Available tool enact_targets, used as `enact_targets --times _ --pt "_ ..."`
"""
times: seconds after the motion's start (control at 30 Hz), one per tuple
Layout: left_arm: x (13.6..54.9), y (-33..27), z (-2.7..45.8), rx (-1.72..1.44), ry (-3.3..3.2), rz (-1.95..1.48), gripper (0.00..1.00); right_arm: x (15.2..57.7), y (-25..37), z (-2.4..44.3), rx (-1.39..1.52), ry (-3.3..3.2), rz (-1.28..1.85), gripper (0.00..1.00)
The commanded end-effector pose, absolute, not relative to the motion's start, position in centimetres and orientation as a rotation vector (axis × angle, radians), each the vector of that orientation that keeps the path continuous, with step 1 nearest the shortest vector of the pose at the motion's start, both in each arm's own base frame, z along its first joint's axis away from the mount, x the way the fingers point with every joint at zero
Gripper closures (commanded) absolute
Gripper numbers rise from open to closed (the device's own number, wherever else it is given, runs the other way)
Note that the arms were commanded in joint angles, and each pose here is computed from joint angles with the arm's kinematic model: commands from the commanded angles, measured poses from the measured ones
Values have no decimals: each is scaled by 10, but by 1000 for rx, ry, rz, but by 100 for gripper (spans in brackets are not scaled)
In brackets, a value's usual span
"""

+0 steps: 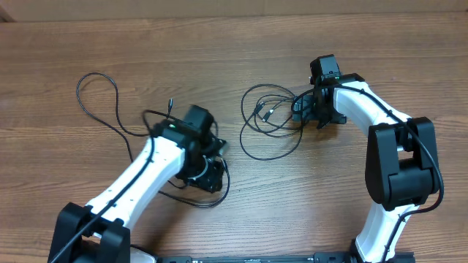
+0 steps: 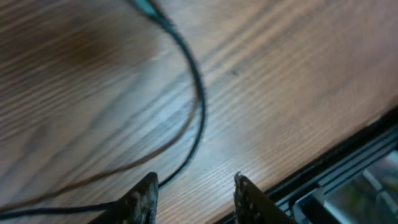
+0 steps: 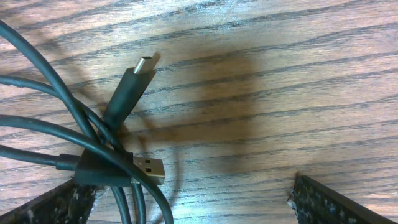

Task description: Untangle cables

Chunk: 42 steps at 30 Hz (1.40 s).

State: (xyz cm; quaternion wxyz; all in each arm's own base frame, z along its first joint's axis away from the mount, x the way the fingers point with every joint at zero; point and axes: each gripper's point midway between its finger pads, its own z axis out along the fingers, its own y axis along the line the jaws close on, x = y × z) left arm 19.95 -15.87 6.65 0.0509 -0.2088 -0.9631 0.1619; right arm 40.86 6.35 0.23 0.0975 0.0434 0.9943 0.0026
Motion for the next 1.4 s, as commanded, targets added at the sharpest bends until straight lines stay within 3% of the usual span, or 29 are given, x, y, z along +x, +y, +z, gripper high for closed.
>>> enact_targets --times 0.0,0.5,1.27,1.3,1.33,1.37 --pt "189 -168 66 -836 -2892 486 60 401 65 -12 133 2982 22 0" --pt "183 -176 27 -1052 -2925 366 67 401 65 -12 133 2982 22 0" --pt "164 -162 -1 -947 -2924 346 62 401 65 -12 133 2982 22 0" --pt "165 -163 -1 -949 -2928 348 66 401 65 -12 133 2982 22 0" --pt "167 -164 -1 -953 -2935 351 78 401 65 -12 133 2982 22 0" --pt "171 -163 -1 -959 -2950 337 83 401 65 -12 133 2982 22 0"
